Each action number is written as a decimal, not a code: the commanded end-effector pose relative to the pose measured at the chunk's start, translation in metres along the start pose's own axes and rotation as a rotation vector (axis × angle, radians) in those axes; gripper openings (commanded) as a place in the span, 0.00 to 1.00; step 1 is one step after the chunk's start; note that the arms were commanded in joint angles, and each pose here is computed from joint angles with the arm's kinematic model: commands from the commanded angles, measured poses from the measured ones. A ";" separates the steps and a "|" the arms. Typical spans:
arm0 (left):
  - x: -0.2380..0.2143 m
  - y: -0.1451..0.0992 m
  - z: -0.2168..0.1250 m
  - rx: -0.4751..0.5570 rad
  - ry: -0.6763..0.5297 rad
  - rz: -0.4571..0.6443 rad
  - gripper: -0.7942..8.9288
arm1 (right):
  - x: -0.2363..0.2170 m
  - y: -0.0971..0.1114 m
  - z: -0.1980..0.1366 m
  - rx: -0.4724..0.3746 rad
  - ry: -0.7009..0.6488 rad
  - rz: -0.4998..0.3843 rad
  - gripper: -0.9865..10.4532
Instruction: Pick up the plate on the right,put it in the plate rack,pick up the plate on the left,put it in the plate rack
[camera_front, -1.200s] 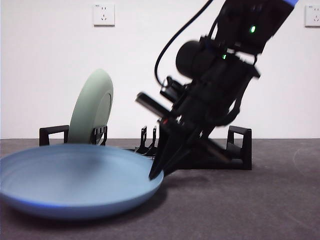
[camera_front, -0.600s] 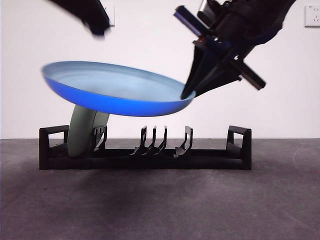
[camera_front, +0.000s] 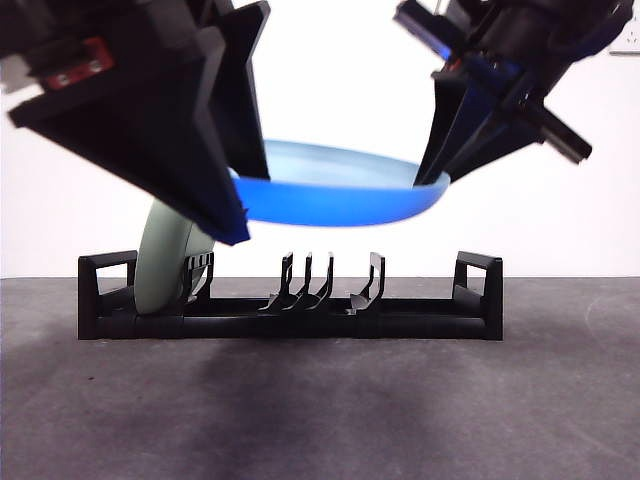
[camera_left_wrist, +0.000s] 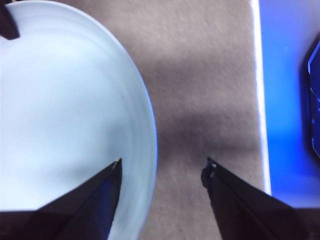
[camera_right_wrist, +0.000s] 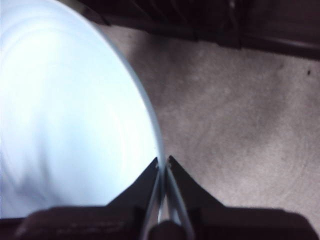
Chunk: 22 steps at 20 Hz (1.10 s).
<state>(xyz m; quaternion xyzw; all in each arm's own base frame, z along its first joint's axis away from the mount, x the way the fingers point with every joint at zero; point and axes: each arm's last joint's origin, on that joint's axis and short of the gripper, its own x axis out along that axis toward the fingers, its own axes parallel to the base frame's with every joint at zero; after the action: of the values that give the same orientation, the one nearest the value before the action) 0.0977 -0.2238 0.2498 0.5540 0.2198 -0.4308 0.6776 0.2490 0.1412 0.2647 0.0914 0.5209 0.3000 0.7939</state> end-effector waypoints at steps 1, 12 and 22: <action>0.000 0.002 0.002 -0.005 -0.015 0.015 0.21 | -0.009 0.003 -0.002 -0.018 -0.018 0.009 0.08; 0.001 0.006 0.001 -0.032 -0.024 0.030 0.07 | -0.050 0.017 -0.015 -0.063 -0.097 0.029 0.09; 0.000 0.020 0.016 -0.312 -0.238 0.053 0.07 | -0.118 0.016 -0.028 -0.123 -0.429 -0.239 0.28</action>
<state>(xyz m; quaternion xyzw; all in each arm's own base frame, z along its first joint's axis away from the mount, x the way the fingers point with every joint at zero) 0.1105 -0.2385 0.2663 0.4097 0.1802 -0.4418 0.7775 0.1854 0.0810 0.3506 0.0470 0.3301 0.2047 0.9203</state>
